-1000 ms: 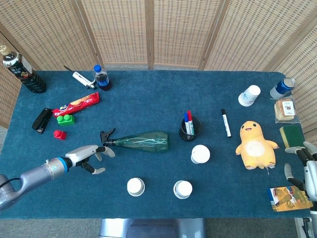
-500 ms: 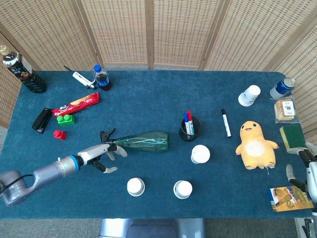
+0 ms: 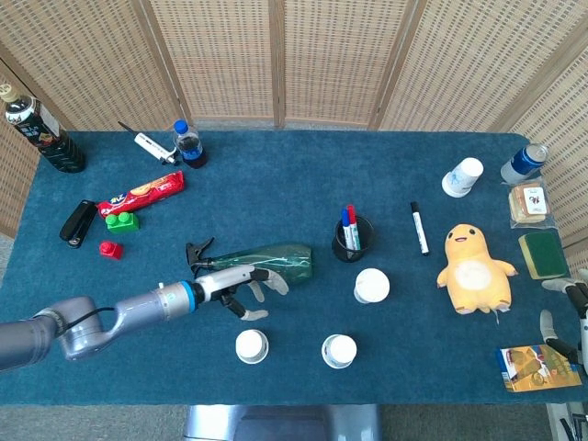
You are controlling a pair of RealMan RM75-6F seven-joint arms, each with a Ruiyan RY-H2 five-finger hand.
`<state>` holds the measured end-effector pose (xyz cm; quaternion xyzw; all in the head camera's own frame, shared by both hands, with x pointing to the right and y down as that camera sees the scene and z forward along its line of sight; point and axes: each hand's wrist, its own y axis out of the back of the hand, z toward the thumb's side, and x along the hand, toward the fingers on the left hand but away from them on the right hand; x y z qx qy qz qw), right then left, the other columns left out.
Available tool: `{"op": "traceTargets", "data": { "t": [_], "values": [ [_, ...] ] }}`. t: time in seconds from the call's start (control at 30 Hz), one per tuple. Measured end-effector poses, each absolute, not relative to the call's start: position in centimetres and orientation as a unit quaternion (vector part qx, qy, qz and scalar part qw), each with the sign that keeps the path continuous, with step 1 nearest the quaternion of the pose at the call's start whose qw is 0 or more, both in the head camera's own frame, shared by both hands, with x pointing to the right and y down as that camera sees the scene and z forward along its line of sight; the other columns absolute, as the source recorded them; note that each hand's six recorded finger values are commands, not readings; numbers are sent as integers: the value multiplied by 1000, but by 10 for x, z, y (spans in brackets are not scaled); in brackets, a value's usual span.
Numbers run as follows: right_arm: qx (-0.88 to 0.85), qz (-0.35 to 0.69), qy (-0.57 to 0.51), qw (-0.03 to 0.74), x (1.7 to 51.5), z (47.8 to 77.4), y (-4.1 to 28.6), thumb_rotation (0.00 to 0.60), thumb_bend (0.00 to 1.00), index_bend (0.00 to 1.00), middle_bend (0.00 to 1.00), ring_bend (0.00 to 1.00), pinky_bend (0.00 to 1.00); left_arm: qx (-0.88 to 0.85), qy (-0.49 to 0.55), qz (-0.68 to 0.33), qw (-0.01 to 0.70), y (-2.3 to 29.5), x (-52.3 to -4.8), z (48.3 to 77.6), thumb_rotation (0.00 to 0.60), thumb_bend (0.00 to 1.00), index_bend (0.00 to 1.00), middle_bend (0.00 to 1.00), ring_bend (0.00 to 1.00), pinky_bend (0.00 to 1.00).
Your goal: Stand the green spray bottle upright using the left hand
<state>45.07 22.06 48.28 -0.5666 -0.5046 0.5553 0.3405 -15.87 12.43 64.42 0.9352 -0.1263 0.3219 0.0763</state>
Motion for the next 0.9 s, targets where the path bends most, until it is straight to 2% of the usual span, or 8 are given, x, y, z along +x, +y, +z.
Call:
{"op": "traceTargets", "data": {
  "t": [0.5,0.67,0.9],
  "values": [
    [-562,552,-518,333,459,477,229,600,505,333,352,146,213,926,-139,318,149,127,-104,670,560,428,239,274,206,337],
    [-562,550,-522,331,462,474,233,600,505,333,352,146,217,917,-174,313,175,119,-99,680,556,428,235,272,185,313],
    [-564,548,-524,329,463,473,236,600,506,333,352,148,223,906,-233,309,174,105,-107,692,556,429,223,260,161,299]
  ]
}}
